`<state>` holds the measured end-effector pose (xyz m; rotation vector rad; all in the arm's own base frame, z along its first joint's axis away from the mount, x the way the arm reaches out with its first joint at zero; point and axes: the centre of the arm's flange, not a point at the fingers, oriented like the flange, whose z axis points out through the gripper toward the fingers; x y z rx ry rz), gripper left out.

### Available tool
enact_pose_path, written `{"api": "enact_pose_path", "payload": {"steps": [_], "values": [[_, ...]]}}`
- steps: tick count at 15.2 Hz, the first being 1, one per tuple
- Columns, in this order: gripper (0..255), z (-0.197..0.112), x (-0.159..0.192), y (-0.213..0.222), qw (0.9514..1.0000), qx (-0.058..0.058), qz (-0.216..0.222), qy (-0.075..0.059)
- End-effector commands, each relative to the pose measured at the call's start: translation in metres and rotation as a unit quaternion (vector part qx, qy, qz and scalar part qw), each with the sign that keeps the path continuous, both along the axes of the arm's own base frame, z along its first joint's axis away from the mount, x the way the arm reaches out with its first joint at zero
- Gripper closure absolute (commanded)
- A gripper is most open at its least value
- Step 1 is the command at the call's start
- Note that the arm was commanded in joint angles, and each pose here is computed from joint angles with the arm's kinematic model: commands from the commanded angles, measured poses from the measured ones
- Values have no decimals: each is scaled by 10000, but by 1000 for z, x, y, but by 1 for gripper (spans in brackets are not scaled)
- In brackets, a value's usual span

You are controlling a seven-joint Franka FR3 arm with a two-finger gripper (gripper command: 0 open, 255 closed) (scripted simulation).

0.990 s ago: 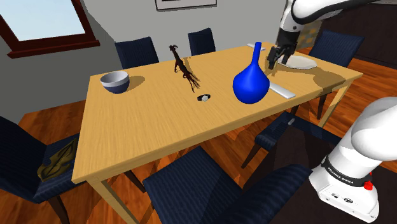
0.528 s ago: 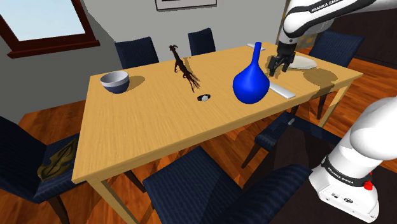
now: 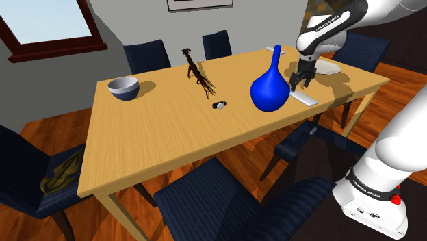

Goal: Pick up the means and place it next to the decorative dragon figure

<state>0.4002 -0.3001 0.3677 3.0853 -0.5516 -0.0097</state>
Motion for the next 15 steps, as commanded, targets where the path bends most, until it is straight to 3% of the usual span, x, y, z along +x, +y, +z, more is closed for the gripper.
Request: {"api": "enact_pose_path", "payload": {"steps": [1, 7, 15], "values": [[0, -11, 0, -5, 10000, 7, -17, 13], [0, -40, -1, -5, 10000, 7, -17, 13], [0, -40, -1, -5, 10000, 7, -17, 13]]}}
